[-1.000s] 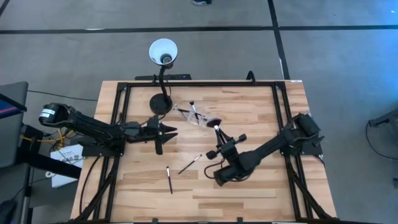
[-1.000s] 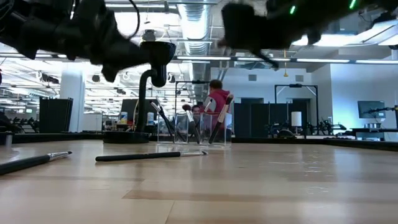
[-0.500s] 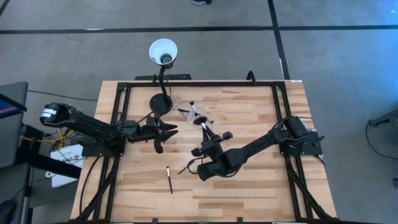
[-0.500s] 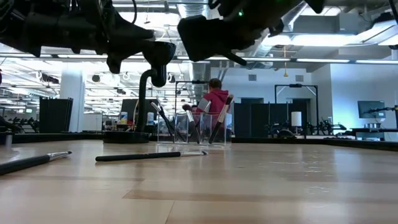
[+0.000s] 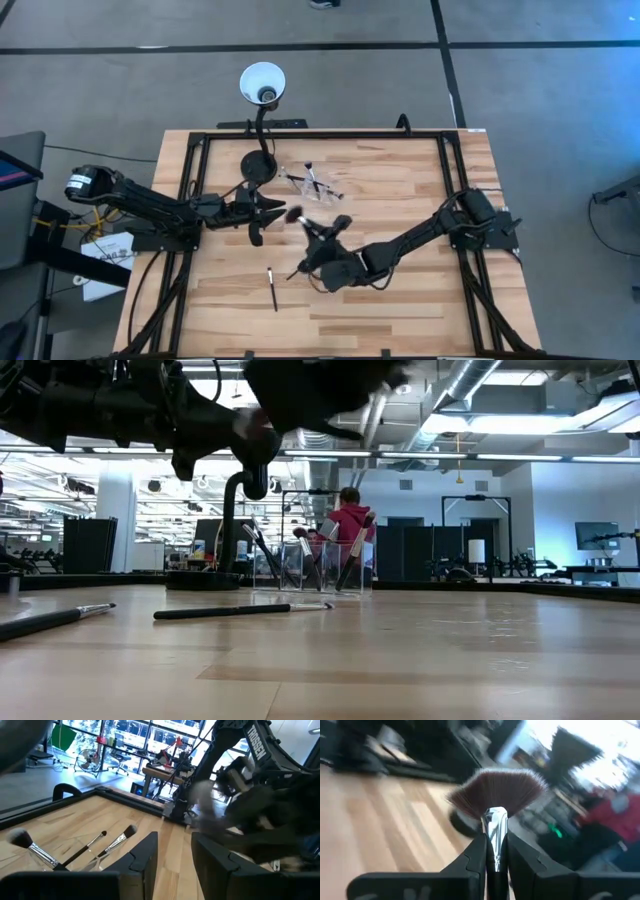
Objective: Sort items
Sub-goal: Put the highlighter brush into the left section of the transparent organizer
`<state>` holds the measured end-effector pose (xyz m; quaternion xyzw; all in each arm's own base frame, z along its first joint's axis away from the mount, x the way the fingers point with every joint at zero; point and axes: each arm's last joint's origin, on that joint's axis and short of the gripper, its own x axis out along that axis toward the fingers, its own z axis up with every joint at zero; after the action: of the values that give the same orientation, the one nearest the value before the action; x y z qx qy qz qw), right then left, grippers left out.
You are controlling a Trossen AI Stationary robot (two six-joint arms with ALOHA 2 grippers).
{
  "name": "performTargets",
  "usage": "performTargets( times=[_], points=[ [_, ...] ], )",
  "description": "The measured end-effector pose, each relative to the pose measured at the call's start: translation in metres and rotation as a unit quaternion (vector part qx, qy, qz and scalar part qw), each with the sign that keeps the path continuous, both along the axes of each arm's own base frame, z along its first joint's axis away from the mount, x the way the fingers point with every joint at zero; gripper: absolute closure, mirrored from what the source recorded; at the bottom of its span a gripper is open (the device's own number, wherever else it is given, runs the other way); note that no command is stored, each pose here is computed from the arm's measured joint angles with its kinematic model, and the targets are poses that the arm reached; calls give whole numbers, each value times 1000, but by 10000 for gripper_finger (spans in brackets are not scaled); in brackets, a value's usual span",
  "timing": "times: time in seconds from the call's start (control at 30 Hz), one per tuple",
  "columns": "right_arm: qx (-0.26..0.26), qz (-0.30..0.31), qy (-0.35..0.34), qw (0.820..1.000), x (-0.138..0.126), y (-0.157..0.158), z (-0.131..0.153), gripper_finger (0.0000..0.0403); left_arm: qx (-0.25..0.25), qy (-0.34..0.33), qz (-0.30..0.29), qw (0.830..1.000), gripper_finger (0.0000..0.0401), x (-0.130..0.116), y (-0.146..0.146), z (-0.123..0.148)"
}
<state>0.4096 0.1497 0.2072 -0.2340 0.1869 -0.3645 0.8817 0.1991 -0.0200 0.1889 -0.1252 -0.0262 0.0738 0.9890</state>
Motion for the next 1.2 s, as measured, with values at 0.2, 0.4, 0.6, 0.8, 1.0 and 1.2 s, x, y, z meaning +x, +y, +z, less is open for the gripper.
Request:
performTargets(
  times=[0.2,0.4,0.6,0.8,1.0,1.2],
  points=[
    [-69,20,-2,997,-8,15,40,356,0,0,-2,1000,286,0,-1,0],
    [-79,70,-14,994,-43,27,83,356,1,0,-2,1000,286,0,-1,0],
    [-22,224,-65,972,-78,9,79,356,1,0,-2,1000,286,0,-1,0],
    [17,229,-218,948,-81,-40,40,356,1,-15,-31,999,286,0,-2,3],
    [62,276,-267,921,-52,-67,0,355,30,-53,-64,996,286,-1,-4,11],
    [26,234,-240,942,-28,-71,-17,355,45,-52,-62,996,286,-1,-4,11]
  ],
)
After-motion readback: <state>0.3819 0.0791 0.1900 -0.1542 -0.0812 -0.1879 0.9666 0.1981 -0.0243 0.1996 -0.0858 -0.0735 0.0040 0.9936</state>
